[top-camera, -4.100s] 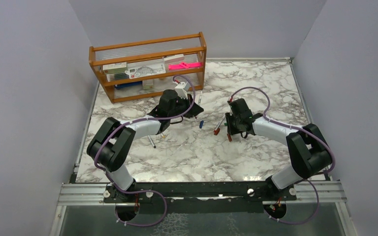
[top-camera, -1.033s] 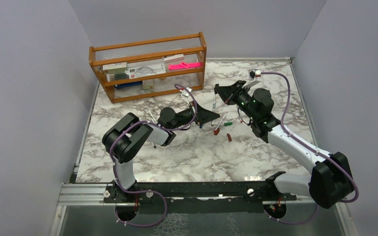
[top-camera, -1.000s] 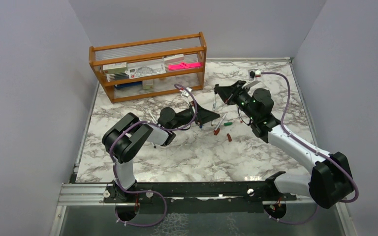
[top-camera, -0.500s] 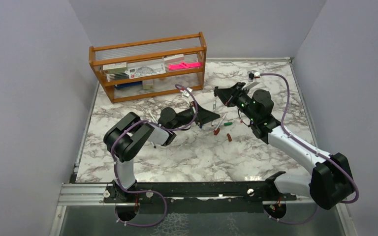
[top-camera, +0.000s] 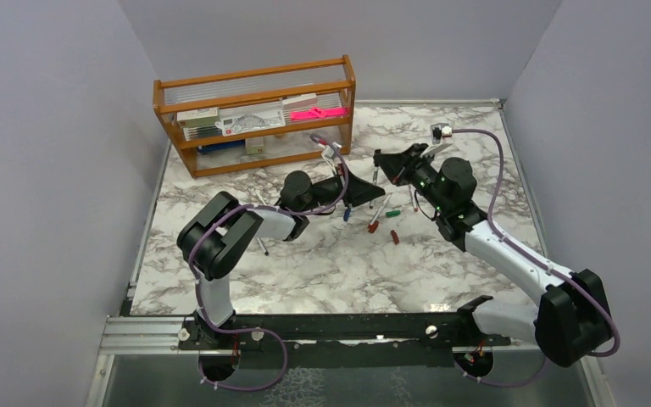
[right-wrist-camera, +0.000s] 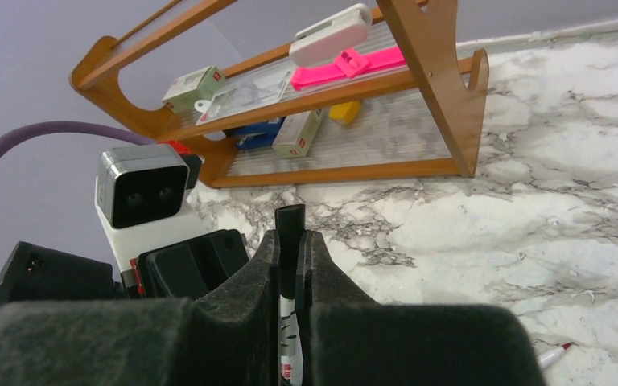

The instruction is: Insert the pens into the pen caps

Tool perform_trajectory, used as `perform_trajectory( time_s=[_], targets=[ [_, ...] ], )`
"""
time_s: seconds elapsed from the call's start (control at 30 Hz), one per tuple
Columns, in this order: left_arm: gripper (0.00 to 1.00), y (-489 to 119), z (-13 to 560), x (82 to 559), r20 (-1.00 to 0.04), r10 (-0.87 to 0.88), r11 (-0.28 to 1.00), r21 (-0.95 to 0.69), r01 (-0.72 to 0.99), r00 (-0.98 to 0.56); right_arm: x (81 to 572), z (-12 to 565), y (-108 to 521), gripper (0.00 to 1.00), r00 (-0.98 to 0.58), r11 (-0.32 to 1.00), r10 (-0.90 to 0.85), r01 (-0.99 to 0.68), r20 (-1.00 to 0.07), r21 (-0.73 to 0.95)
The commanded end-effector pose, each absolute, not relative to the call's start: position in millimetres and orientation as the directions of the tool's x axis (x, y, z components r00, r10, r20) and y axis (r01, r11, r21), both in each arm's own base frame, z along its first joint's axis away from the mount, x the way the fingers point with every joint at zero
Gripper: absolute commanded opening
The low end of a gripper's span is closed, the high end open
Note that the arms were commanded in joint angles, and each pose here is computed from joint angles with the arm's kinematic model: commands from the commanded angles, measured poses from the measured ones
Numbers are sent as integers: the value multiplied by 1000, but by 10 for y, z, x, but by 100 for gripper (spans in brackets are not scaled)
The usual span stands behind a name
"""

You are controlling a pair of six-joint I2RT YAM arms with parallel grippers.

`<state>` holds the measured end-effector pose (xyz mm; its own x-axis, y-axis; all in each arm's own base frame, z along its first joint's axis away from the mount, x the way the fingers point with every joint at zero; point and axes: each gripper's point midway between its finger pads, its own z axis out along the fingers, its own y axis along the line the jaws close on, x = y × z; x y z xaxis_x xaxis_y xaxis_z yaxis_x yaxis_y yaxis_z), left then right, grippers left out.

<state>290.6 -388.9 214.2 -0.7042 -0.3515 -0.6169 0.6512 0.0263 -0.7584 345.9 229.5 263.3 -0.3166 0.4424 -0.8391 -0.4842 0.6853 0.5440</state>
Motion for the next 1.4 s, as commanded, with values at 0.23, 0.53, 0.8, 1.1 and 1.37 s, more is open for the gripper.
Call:
perform_trajectory(
  time_s=[0.23, 0.53, 0.8, 1.1, 1.37],
  targets=[
    [0, -3886, 2757, 3150, -888, -322, 182, -398, 899, -328, 3162, 2834, 2364, 20, -292, 658, 353, -598, -889, 458],
    [0, -3874, 2902, 3019, -926, -290, 142, -291, 946, -242, 3113, 3197, 2180, 55, -176, 717, 328, -594, -928, 366],
    [0, -3878, 2851, 2930, -943, -245, 125, -259, 958, -223, 3220, 3460, 2088, 58, -127, 763, 326, -551, -937, 339],
    [0, -3920, 2808, 2857, -952, -218, 120, -244, 962, -214, 3401, 3597, 2174, 50, -140, 765, 330, -539, -933, 352],
    [0, -3942, 2853, 2850, -951, -223, 126, -244, 962, -212, 3399, 3464, 2236, 42, -182, 750, 322, -550, -929, 368]
  ],
)
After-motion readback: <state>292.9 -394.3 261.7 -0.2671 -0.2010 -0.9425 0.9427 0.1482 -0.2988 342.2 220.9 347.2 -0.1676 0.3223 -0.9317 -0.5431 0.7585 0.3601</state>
